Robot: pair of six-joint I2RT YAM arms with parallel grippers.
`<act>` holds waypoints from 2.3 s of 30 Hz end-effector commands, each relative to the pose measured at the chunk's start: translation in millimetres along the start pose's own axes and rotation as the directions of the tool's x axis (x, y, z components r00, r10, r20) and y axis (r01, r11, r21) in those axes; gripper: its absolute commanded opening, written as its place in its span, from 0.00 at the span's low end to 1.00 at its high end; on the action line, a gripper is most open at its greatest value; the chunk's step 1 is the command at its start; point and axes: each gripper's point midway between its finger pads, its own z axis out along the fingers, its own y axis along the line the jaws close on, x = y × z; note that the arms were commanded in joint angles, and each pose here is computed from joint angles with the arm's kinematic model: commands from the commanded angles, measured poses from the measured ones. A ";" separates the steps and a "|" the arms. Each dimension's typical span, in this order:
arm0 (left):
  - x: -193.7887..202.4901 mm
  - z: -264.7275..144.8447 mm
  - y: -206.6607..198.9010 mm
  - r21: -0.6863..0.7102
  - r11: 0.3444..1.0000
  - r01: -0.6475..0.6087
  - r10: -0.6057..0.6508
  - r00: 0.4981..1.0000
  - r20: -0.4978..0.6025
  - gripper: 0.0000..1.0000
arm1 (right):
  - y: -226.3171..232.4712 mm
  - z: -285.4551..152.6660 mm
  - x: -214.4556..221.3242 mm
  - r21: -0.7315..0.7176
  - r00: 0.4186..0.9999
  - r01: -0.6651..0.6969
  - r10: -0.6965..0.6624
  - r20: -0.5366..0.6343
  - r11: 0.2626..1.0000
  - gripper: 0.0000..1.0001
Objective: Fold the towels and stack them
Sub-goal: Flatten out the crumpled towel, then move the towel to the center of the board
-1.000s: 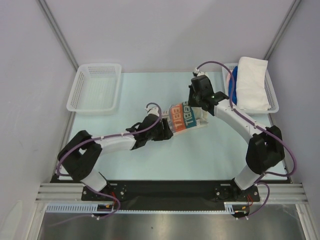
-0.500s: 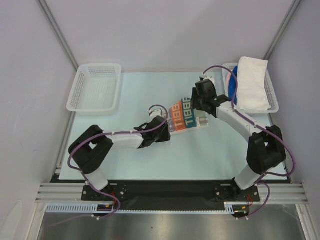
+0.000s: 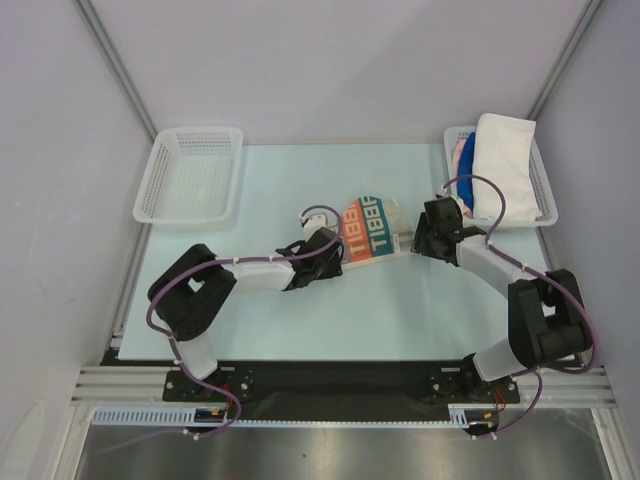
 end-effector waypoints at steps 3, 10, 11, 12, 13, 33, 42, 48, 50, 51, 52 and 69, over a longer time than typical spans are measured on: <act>-11.3 5.4 -1.4 -0.028 1.000 -0.011 0.012 0.999 0.033 0.49 | 27.5 23.4 -12.3 -0.111 0.999 -0.040 0.043 0.029 0.993 0.54; -3.0 8.1 7.0 -0.048 0.999 -0.014 0.014 1.000 0.011 0.44 | 27.4 48.1 6.0 -0.101 0.999 -0.049 0.048 -0.016 0.994 0.54; -3.1 8.1 6.6 -0.046 0.999 -0.015 0.015 1.000 0.011 0.41 | 27.9 50.3 8.2 -0.104 0.999 -0.052 0.051 -0.020 0.993 0.53; -1.4 8.6 6.8 -0.046 0.999 -0.015 0.015 1.000 0.005 0.39 | 27.2 52.0 9.8 -0.101 0.998 -0.053 0.051 -0.023 0.994 0.52; -1.0 8.1 6.3 -0.043 0.999 -0.016 0.016 1.000 0.001 0.38 | 27.8 52.5 10.3 -0.101 0.998 -0.054 0.051 -0.025 0.993 0.51; 4.1 -14.5 5.3 0.013 1.000 0.012 -0.012 1.000 -0.020 0.00 | 23.4 16.6 -2.6 -0.104 0.998 -0.060 0.062 0.018 0.993 0.08; -21.3 -49.8 1.6 0.053 0.999 0.002 -0.005 0.999 0.046 0.00 | 28.7 -32.3 -33.8 -0.160 0.993 -0.047 0.064 0.102 0.986 0.02; -32.1 -62.3 -1.1 0.065 0.998 -0.019 0.015 0.998 0.067 0.01 | 27.5 -27.5 -22.5 -0.155 0.997 -0.024 0.035 0.071 0.988 0.12; -29.4 -60.6 2.2 0.059 0.998 -0.021 0.017 0.998 0.057 0.00 | 28.3 -19.4 -6.4 -0.160 0.999 -0.017 0.023 0.037 0.987 0.17; -26.7 -59.0 5.2 0.055 0.998 -0.020 0.017 0.999 0.052 0.00 | 29.4 -14.4 0.6 -0.158 1.000 -0.009 0.013 0.021 0.987 0.19; -26.4 -57.8 8.5 0.052 0.999 -0.014 0.011 0.999 0.051 0.00 | 32.0 -10.2 9.2 -0.165 1.000 -0.002 0.003 0.008 0.986 0.21; -13.0 -48.1 24.1 0.045 0.999 -0.006 0.005 1.000 0.020 0.00 | 41.2 28.3 47.0 -0.145 0.997 0.040 -0.048 -0.055 0.989 0.37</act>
